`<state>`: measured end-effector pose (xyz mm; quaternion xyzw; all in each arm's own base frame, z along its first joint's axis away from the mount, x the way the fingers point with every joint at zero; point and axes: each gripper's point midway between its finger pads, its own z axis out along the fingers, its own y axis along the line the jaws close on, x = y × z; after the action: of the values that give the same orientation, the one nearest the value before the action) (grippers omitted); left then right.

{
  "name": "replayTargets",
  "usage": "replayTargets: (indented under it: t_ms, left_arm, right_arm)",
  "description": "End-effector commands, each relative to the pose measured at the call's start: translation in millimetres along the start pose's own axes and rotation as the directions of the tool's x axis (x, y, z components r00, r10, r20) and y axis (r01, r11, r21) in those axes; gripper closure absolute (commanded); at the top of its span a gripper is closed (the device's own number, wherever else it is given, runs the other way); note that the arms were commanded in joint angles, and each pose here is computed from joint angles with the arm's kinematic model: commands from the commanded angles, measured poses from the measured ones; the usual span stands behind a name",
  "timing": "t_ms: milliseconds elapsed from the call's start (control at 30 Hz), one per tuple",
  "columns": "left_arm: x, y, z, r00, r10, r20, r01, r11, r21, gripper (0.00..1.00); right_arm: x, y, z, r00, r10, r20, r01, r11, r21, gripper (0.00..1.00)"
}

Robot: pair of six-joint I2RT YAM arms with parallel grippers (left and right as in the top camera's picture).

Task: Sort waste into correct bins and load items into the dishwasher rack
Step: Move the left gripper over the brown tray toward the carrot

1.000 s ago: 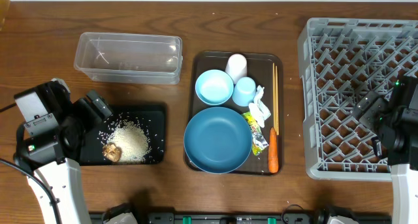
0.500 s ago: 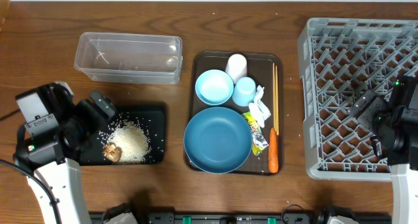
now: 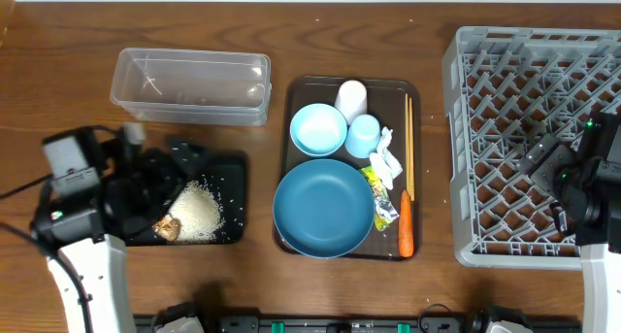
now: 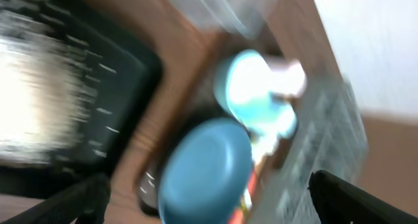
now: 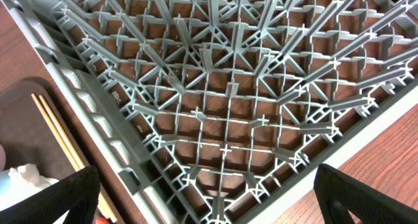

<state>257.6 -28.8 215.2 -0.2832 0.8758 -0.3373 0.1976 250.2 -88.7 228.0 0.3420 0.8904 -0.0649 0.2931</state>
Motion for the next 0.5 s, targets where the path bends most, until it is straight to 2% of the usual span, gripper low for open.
replayTargets:
  t_ms: [0,133,333,467]
  left_arm:
    - [31.7,-41.0,6.3,0.977,0.182,-0.108,-0.168,0.977,0.129,0.02]
    - [68.0,-59.3,26.3,0.925,0.331,-0.186,-0.313,0.942,0.117,0.02]
    - [110.5,-73.6,60.7,0.873,0.447,-0.193,-0.459,0.888,-0.022,0.02]
    - [141.2,-89.5,83.6,0.807,0.546,-0.227,-0.558,0.83,0.014,0.02]
  right_arm:
    - [-6.6,-1.5,-3.8,0.999,0.032,0.018,-0.032,0.999,-0.001,0.01]
    - [-6.6,-1.5,-3.8,0.999,0.032,0.018,-0.032,0.999,-0.001,0.01]
    - [-6.6,-1.5,-3.8,0.999,0.032,0.018,-0.032,0.999,-0.001,0.01]
    - [-6.6,-1.5,-3.8,0.999,0.032,0.018,-0.032,0.999,-0.001,0.01]
